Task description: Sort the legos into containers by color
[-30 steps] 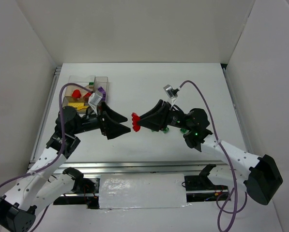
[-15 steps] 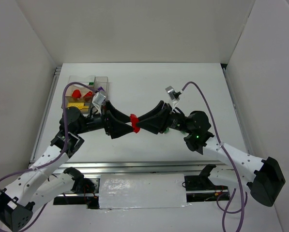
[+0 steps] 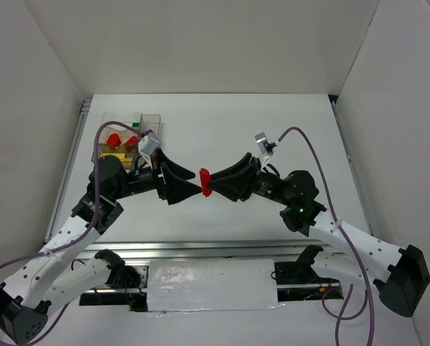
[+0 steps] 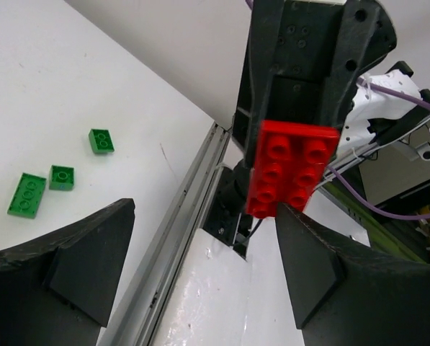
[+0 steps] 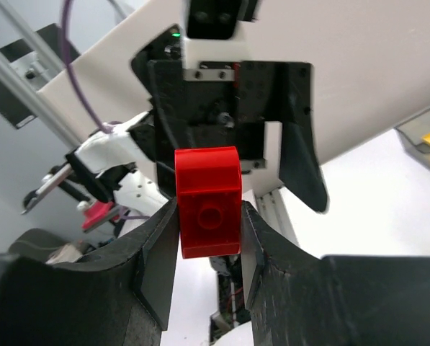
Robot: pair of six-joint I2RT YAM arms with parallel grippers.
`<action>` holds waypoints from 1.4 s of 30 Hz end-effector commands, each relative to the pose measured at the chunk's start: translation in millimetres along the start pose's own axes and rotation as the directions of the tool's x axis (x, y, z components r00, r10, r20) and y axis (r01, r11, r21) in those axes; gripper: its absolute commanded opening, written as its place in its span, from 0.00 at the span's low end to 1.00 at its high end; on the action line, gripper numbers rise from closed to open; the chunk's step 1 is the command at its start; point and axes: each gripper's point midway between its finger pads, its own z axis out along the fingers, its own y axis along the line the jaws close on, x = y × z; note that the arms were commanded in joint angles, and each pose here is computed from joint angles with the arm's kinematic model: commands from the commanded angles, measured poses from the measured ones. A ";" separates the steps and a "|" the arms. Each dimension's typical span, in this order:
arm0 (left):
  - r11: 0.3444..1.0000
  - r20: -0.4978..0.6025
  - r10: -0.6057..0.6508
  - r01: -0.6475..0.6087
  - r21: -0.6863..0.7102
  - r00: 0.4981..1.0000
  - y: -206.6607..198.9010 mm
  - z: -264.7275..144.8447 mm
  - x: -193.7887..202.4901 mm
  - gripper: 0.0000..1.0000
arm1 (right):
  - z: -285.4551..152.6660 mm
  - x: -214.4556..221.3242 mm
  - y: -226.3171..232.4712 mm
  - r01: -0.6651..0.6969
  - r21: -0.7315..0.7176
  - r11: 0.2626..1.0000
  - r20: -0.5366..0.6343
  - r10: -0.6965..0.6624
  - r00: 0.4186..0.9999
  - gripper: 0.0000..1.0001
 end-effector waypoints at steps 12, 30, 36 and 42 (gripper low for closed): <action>0.979 0.058 0.109 -0.118 0.168 0.992 -44.6 -4.6 -24.2 0.95 | -8.1 -7.0 -15.8 0.058 0.092 0.994 0.057 -0.064 0.996 0.00; 0.978 0.027 0.055 -0.060 0.200 0.998 -37.6 6.8 -14.8 0.88 | 9.4 -21.7 5.4 0.075 -0.013 0.997 0.065 -0.074 0.995 0.00; 0.973 0.019 0.057 -0.059 0.221 0.998 -39.4 8.0 -12.0 0.74 | 15.3 -23.1 4.0 0.067 -0.017 0.998 0.060 -0.066 0.996 0.00; 0.966 0.007 0.058 -0.058 0.252 0.998 -42.3 9.6 -9.3 0.65 | 19.8 -23.8 0.5 0.062 -0.012 0.998 0.058 -0.062 0.996 0.00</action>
